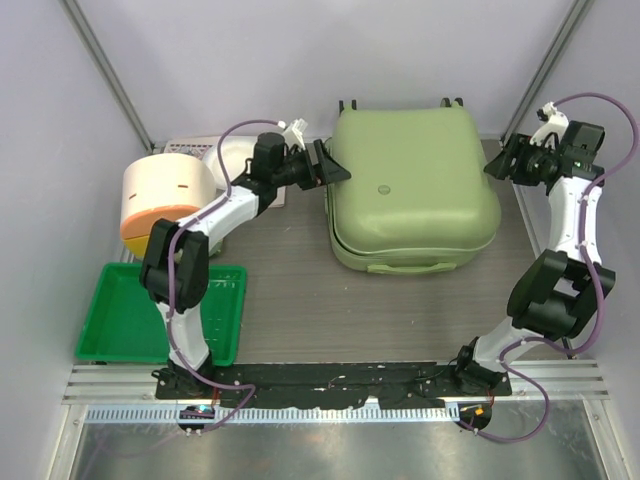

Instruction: Open, take out, and arrange the luggage

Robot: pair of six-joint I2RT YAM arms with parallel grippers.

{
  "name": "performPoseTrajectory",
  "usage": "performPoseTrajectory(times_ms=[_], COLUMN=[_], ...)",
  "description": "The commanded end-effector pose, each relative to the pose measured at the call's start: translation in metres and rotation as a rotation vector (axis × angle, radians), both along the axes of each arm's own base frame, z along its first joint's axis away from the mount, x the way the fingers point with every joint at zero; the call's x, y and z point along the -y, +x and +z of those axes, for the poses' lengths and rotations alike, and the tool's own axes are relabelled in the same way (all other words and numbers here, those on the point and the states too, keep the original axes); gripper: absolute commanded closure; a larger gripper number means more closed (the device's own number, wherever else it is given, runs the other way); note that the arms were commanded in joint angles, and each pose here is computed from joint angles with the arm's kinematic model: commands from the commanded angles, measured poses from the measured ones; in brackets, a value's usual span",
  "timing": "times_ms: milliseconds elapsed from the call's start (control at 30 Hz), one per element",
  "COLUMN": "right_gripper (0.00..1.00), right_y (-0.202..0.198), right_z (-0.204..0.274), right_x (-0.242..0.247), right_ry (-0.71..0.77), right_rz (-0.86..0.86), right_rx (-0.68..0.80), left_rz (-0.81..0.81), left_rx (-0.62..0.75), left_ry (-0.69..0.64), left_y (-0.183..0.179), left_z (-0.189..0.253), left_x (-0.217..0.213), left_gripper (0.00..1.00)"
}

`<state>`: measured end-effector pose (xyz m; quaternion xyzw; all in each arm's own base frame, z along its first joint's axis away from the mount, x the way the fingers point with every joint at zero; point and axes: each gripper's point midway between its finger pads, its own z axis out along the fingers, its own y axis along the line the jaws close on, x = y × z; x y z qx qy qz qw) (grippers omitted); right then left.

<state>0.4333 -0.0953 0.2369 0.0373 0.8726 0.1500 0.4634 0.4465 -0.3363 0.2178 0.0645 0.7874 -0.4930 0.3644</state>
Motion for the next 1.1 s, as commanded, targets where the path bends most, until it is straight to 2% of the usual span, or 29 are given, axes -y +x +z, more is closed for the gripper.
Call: performPoseTrajectory(times_ms=[0, 67, 133, 167, 233, 267, 333, 400, 567, 767, 1067], right_gripper=[0.38, 0.38, 0.38, 0.38, 0.38, 0.38, 0.38, 0.38, 0.38, 0.38, 0.38], right_y=[-0.012, -0.012, -0.013, -0.013, -0.014, -0.015, -0.018, -0.022, -0.027, -0.027, -0.03], right_z=[0.036, 0.044, 0.052, 0.055, 0.059, 0.061, 0.065, 0.067, 0.061, 0.06, 0.051], right_x=[-0.023, -0.026, -0.032, -0.036, -0.044, -0.047, -0.056, -0.06, -0.065, -0.065, -0.063], right_ry=[-0.025, -0.018, -0.009, -0.014, -0.019, -0.023, -0.035, -0.051, -0.073, -0.073, -0.085], right_rz=[0.096, 0.102, 0.115, 0.123, 0.14, 0.146, 0.163, 0.174, 0.185, 0.182, 0.18], right_rx=[0.055, 0.074, 0.09, 0.101, 0.112, 0.116, 0.129, 0.139, 0.132, 0.129, 0.112], left_rz=[0.056, 0.075, 0.099, 0.104, 0.133, 0.14, 0.14, 0.121, 0.09, 0.122, 0.081], left_rx=[-0.012, -0.035, -0.075, -0.094, -0.115, -0.122, -0.123, -0.145, -0.151, -0.166, -0.161], left_ry=[0.022, 0.053, 0.104, 0.122, 0.157, 0.163, 0.177, 0.187, 0.181, 0.27, 0.284], left_y=[-0.015, -0.02, -0.02, -0.019, -0.016, -0.015, -0.014, -0.014, -0.016, -0.01, -0.015], left_z=[0.01, 0.006, -0.008, -0.017, -0.029, -0.035, -0.038, -0.048, -0.048, -0.066, -0.073], left_x=[-0.017, -0.024, -0.029, -0.031, -0.037, -0.039, -0.039, -0.037, -0.029, -0.026, -0.006], left_gripper=[0.24, 0.28, 0.4, 0.52, 0.63, 0.73, 0.85, 1.0, 1.0, 1.0, 1.0])
